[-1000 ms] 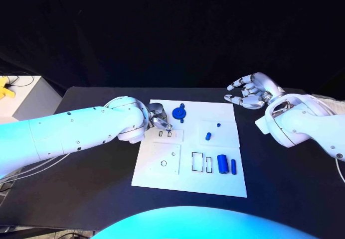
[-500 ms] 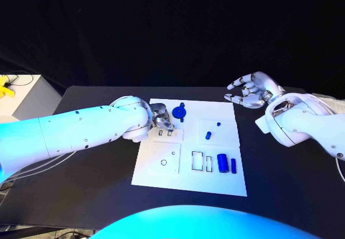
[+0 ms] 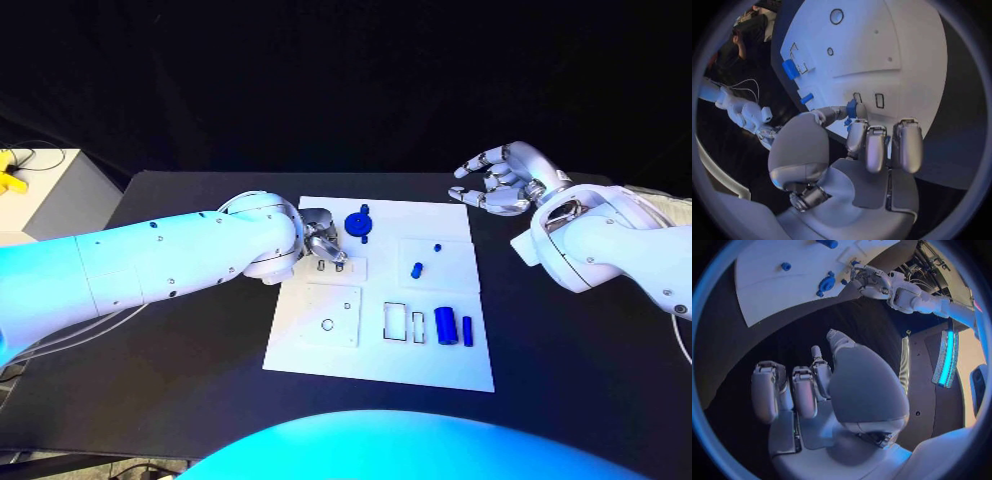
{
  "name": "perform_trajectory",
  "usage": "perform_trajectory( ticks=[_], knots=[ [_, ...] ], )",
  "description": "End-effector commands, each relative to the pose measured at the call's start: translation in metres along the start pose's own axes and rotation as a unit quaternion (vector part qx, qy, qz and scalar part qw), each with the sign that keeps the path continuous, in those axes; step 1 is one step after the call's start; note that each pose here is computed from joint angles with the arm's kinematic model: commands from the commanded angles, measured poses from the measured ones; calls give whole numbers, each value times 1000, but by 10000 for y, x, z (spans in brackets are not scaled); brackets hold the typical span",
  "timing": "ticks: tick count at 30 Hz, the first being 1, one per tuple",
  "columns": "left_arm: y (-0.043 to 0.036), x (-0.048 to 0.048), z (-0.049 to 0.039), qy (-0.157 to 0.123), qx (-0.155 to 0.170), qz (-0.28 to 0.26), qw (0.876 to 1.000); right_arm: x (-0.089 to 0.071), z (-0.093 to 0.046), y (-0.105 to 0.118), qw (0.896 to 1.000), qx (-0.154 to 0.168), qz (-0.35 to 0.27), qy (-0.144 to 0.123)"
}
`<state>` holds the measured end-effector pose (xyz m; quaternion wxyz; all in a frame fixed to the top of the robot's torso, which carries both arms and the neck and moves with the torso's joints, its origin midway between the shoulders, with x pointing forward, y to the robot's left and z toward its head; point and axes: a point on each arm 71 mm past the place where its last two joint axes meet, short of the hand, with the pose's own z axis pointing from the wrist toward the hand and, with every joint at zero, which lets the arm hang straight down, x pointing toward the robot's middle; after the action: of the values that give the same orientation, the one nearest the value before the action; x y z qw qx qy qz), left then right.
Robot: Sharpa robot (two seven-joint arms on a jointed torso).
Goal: Assemble the parts on the task board
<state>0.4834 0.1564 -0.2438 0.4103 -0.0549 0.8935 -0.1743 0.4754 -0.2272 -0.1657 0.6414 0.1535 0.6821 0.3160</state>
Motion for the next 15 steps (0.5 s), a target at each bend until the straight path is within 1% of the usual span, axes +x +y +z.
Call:
perform_trajectory(
  ticks=[1, 8, 15],
  knots=[
    [-17, 27, 0, 15, 1, 15, 1000, 11, -3, 9, 1000, -5, -3, 6],
    [-21, 40, 7, 22, 0, 21, 1000, 14, -1, 11, 1000, -5, -3, 6],
    [-14, 77, 23, 28, -2, 28, 999, 12, -2, 7, 1000, -1, -3, 4]
  ],
)
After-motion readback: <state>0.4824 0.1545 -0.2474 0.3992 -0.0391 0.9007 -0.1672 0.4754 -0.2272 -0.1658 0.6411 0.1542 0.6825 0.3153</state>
